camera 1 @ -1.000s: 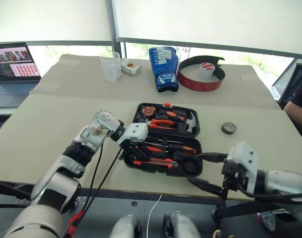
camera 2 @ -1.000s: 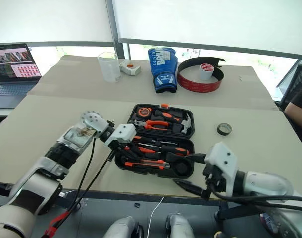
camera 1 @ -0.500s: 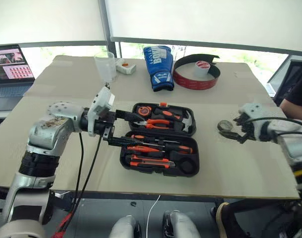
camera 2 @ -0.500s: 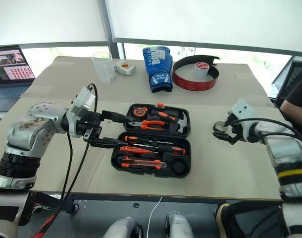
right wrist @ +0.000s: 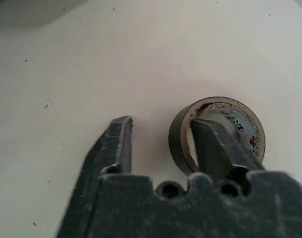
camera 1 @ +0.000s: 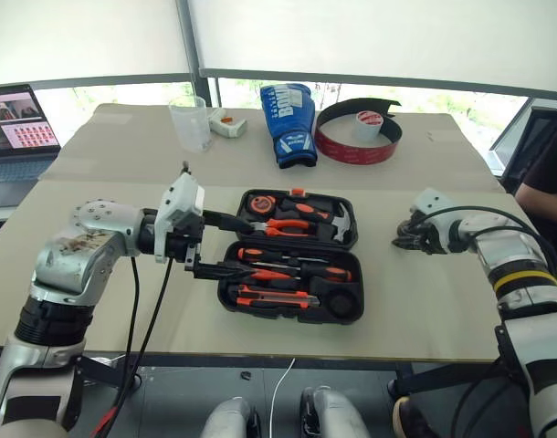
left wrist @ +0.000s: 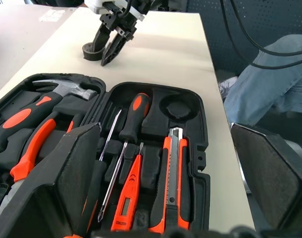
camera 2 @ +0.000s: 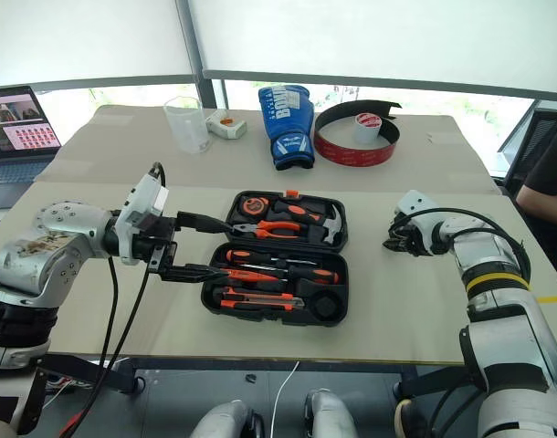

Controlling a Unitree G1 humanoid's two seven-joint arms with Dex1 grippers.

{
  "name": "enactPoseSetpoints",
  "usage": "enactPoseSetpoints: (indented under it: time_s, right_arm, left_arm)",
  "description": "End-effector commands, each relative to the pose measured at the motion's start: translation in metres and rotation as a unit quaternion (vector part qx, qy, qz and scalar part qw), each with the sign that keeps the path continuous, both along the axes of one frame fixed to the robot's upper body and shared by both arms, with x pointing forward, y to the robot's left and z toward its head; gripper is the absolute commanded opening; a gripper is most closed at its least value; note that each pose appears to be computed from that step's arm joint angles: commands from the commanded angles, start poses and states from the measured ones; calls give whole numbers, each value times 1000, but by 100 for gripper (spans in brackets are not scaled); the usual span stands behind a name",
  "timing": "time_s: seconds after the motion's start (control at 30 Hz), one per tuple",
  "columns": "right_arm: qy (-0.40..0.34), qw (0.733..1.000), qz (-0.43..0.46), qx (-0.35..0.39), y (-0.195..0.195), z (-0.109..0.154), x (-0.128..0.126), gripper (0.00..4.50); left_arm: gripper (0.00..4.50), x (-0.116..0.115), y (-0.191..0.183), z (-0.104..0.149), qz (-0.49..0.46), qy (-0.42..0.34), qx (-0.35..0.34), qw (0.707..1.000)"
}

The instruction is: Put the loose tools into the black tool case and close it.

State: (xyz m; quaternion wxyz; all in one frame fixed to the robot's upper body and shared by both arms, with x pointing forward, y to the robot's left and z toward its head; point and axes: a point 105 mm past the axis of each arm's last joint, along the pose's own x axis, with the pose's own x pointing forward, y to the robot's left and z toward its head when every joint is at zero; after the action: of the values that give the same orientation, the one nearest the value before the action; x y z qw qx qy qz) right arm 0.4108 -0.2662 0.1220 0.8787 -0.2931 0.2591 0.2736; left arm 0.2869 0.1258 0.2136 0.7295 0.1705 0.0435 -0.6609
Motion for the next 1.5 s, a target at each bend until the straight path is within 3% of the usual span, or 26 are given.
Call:
enactPoseSetpoints:
  time_s: [0.03,0.1,0.17,0.3,0.4,0.5,0.63,0.77,0.9,1.07,1.33,1.47,1.5]
  right_arm:
    - [-37,999,10,4,-3,19,3,61]
    - [-50,997,49,20,6,34,-1,5]
    - [-56,992,105,52,25,53,-12,5]
    - [-9,955,271,121,84,78,-78,5]
    - [42,928,349,122,117,69,-127,5]
    - [60,914,387,105,141,52,-157,5]
    - [54,918,385,77,154,36,-164,5]
    - [43,940,339,24,147,16,-147,5]
    - [78,934,348,27,145,8,-158,5]
    - [93,929,358,16,142,7,-164,164]
    - [78,925,367,52,145,29,-166,441]
    - [42,944,309,109,135,49,-152,441]
    - [32,949,289,124,129,53,-148,415]
  left_arm:
    - [450,-4,-1,2,-15,-20,14,1000]
    - [450,-7,-3,-2,-28,-13,18,999]
    - [450,-10,-6,-4,-43,-8,22,999]
    - [450,-15,-11,-7,-74,-5,36,997]
    - [450,-17,-12,-10,-90,-3,44,995]
    - [450,-18,-14,-13,-103,-3,52,993]
    - [450,-17,-15,-16,-107,-6,56,993]
    - [450,-17,-15,-16,-107,-2,61,992]
    - [450,-13,-15,-15,-101,-8,60,993]
    - [450,-9,-14,-14,-96,-14,60,993]
    - [450,-2,-9,-14,-80,-19,63,995]
    - [450,13,8,-21,-1,-8,55,998]
    - [450,19,16,-24,31,-5,52,998]
